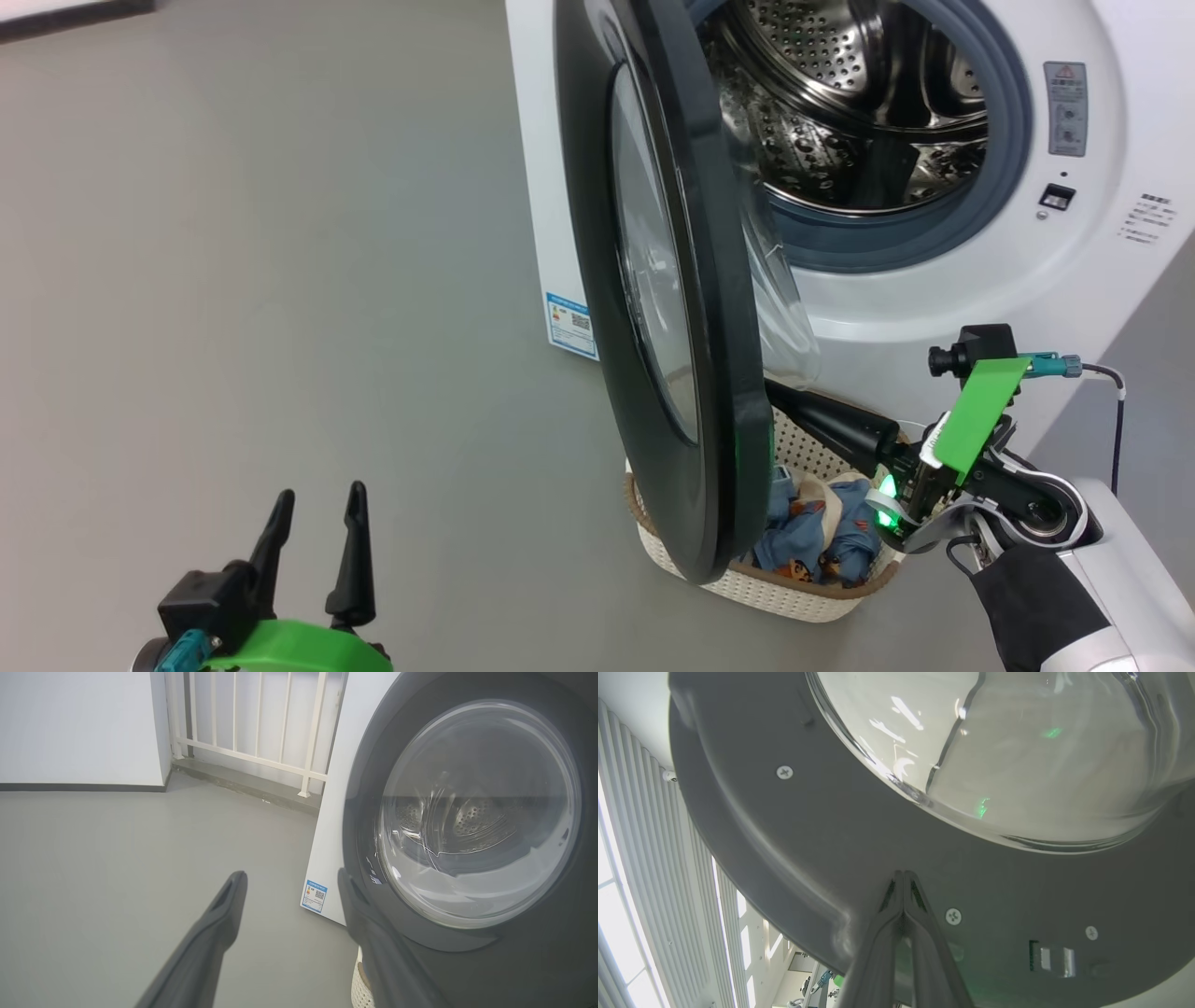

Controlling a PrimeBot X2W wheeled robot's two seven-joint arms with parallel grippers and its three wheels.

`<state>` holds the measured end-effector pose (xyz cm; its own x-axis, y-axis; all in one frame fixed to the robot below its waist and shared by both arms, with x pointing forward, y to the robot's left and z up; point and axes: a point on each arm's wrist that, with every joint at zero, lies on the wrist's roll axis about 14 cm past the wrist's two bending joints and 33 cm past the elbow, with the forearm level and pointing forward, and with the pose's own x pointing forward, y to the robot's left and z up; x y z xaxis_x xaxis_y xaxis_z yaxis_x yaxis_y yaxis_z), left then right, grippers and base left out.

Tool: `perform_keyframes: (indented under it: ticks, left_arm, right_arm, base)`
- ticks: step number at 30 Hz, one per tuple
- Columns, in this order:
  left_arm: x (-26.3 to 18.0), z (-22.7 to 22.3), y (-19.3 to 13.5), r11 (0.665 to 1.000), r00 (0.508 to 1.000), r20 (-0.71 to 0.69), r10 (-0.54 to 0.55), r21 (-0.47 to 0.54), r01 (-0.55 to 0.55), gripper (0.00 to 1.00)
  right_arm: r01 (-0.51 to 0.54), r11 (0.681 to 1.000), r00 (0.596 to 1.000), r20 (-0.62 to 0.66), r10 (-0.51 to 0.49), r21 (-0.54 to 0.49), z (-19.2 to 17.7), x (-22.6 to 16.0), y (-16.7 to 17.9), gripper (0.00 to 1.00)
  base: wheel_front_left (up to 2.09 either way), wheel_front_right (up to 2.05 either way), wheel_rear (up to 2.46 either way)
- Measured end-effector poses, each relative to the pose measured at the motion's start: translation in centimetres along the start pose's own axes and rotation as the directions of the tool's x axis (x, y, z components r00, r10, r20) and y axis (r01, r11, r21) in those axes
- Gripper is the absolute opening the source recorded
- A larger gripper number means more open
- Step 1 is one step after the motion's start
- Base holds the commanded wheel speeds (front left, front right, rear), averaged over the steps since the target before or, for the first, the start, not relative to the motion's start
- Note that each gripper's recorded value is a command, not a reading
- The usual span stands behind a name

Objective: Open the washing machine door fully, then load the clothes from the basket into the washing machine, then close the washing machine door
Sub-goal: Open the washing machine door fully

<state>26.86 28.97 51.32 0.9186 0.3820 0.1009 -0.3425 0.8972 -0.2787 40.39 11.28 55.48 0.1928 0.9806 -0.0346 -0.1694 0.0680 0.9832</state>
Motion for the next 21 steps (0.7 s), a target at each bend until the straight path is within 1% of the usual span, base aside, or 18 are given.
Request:
perform_keyframes:
  ticks: [2, 3, 4, 5, 6, 9, 14, 19, 21]
  left_arm:
    - [0.2, -0.1, -0.3, 1.000, 1.000, -0.001, -0.008, -0.001, 0.008, 1.00]
    - [0.3, -0.1, -0.5, 1.000, 1.000, -0.002, -0.014, -0.002, 0.014, 1.00]
    - [0.4, -0.2, -0.7, 1.000, 1.000, -0.003, -0.020, -0.003, 0.020, 1.00]
    - [0.5, -0.2, -0.9, 1.000, 1.000, -0.005, -0.027, -0.004, 0.027, 1.00]
    - [0.6, -0.3, -1.1, 0.999, 0.999, -0.006, -0.034, -0.005, 0.034, 1.00]
    - [1.0, -0.5, -1.9, 0.998, 0.998, -0.012, -0.059, -0.008, 0.059, 1.00]
    - [1.6, -1.3, -3.7, 0.994, 0.993, -0.031, -0.113, -0.014, 0.112, 1.00]
    - [2.3, -1.8, -5.6, 0.986, 0.985, -0.044, -0.166, -0.020, 0.165, 1.00]
    - [2.6, -2.0, -6.4, 0.982, 0.981, -0.048, -0.189, -0.024, 0.188, 1.00]
  right_arm:
    - [0.001, 1.000, 1.000, 0.019, -0.001, -0.003, 0.3, -0.4, 0.1, 0.00]
    - [0.000, 1.000, 0.999, 0.034, 0.000, -0.002, 0.6, -0.6, 0.1, 0.25]
    - [-0.001, 1.000, 0.999, 0.044, 0.002, -0.002, 0.7, -0.9, 0.2, 0.40]
    - [-0.002, 1.000, 0.999, 0.054, 0.002, -0.003, 0.9, -1.1, 0.2, 0.64]
    - [0.000, 1.000, 0.998, 0.064, 0.000, -0.007, 1.1, -1.4, 0.2, 1.00]
    - [-0.001, 1.000, 0.996, 0.092, 0.003, -0.020, 1.6, -2.3, 0.5, 1.00]
    - [0.022, 0.999, 0.984, 0.179, -0.013, -0.046, 2.7, -4.4, 0.4, 1.00]
    - [0.058, 0.991, 0.964, 0.266, -0.024, -0.124, 3.4, -6.5, 1.0, 1.00]
    - [0.069, 0.986, 0.950, 0.312, -0.018, -0.153, 3.7, -7.5, 1.4, 1.00]
  base:
    - [0.00, 0.00, 0.00]
    - [0.00, 0.00, 0.00]
    - [0.00, 0.00, 0.00]
    - [0.00, 0.00, 0.00]
    - [0.00, 0.00, 0.00]
    - [0.00, 0.00, 0.00]
    - [0.00, 0.00, 0.00]
    - [0.00, 0.00, 0.00]
    - [0.00, 0.00, 0.00]
